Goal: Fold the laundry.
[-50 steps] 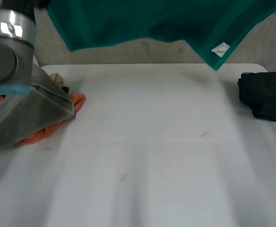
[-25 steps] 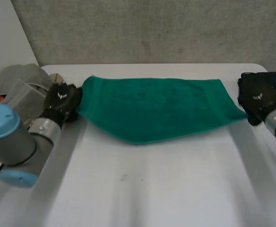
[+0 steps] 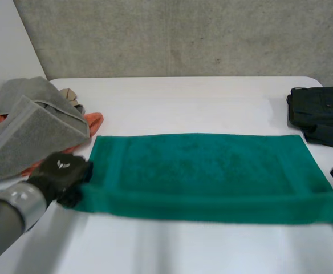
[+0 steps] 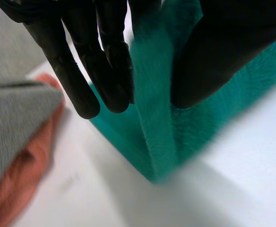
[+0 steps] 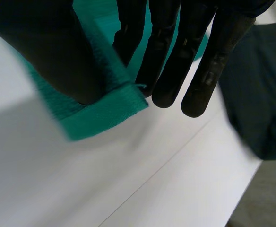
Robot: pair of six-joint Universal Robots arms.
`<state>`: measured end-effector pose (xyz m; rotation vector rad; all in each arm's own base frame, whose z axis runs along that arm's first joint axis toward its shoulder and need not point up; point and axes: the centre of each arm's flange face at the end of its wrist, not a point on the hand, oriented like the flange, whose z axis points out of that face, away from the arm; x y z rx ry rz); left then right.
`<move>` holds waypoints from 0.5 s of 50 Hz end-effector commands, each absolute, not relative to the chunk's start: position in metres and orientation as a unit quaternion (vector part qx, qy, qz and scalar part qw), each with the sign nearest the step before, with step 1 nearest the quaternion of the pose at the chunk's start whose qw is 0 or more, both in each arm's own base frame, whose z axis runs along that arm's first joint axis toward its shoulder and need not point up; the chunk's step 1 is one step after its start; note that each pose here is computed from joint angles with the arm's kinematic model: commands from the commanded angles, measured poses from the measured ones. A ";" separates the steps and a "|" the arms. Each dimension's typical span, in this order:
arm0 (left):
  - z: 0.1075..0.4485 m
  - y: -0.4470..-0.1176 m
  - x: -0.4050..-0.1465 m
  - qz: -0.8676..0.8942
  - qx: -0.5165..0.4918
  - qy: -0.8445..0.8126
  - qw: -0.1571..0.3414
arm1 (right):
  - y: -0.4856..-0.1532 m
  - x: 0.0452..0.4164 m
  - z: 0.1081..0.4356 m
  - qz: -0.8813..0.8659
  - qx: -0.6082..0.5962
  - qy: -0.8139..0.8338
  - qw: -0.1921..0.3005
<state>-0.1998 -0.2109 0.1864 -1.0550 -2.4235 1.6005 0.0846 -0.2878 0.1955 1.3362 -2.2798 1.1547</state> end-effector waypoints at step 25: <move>0.126 -0.374 -0.285 0.646 -0.313 -0.694 -0.059 | -0.437 0.174 0.133 0.565 0.414 -0.660 0.273</move>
